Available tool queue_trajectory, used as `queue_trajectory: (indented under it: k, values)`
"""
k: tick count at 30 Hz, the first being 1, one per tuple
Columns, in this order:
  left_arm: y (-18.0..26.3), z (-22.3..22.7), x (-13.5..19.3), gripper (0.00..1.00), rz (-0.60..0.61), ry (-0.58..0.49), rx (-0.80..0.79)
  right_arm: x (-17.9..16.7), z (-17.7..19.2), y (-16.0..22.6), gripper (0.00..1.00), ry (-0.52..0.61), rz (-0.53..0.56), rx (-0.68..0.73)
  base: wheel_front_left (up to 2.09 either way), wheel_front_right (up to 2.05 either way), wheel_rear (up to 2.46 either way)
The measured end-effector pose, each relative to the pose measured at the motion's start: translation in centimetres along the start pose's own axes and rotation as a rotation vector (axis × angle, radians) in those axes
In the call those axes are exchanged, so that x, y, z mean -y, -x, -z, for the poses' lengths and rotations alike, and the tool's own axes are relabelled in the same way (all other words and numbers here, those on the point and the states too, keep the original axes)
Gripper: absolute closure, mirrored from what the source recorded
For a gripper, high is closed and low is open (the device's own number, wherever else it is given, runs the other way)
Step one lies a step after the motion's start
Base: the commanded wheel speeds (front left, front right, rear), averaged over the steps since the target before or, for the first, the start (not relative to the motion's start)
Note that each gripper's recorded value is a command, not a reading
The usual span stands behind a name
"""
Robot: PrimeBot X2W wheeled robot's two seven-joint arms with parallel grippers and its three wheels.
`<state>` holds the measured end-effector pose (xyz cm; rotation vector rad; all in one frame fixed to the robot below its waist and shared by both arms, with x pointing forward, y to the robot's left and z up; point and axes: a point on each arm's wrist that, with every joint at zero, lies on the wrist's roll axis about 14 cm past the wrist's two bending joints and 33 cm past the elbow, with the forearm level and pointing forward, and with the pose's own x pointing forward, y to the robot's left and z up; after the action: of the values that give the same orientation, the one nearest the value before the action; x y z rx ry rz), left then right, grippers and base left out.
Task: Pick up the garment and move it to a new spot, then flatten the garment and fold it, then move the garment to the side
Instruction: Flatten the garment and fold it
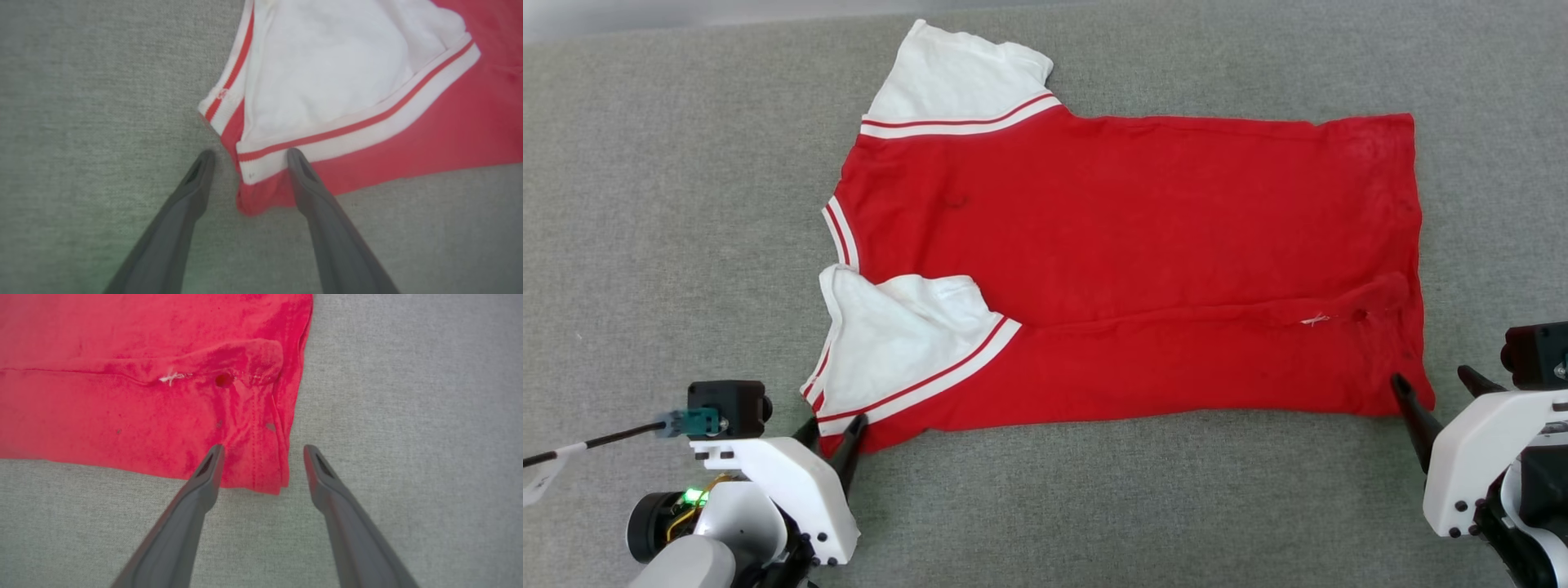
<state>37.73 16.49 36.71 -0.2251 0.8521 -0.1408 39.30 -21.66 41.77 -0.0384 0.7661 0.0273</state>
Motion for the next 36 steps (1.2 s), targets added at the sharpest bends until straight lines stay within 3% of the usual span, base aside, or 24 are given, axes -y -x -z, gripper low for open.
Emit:
queue_trajectory:
  k: [9,17,25,26,27,28,29,36]
  values:
    - [1.0,-0.8,0.7,1.0,0.026,-0.009,0.078,0.4,0.4,0.0,0.0,0.019,0.008,-0.037,0.0,0.0,0.0]
    - [3.4,-3.9,2.2,1.0,0.083,-0.015,0.217,0.3,2.6,-2.0,0.0,0.028,-0.006,-0.156,0.0,0.0,0.0]
    - [4.0,-4.3,2.4,1.0,0.095,-0.015,0.232,-0.8,4.0,-4.2,0.0,0.012,-0.038,-0.215,0.0,0.0,0.0]
    - [4.0,-4.2,2.3,1.0,0.091,-0.015,0.23,-0.9,4.1,-4.3,0.26,0.008,-0.042,-0.221,0.0,0.0,0.0]
    - [4.0,-4.1,2.2,1.0,0.087,-0.015,0.229,-0.9,4.2,-4.4,0.64,0.003,-0.046,-0.225,0.0,0.0,0.0]
    - [4.0,-4.1,2.2,1.0,0.086,-0.015,0.228,-1.0,4.2,-4.4,0.87,-0.002,-0.051,-0.226,0.0,0.0,0.0]
    - [4.1,-4.1,2.2,1.0,0.086,-0.014,0.229,-1.2,4.3,-4.5,1.0,-0.004,-0.056,-0.227,0.0,0.0,0.0]
    - [4.4,-3.8,1.8,1.0,0.071,-0.027,0.221,-1.0,3.8,-4.0,1.0,-0.015,-0.055,-0.188,0.0,0.0,0.0]
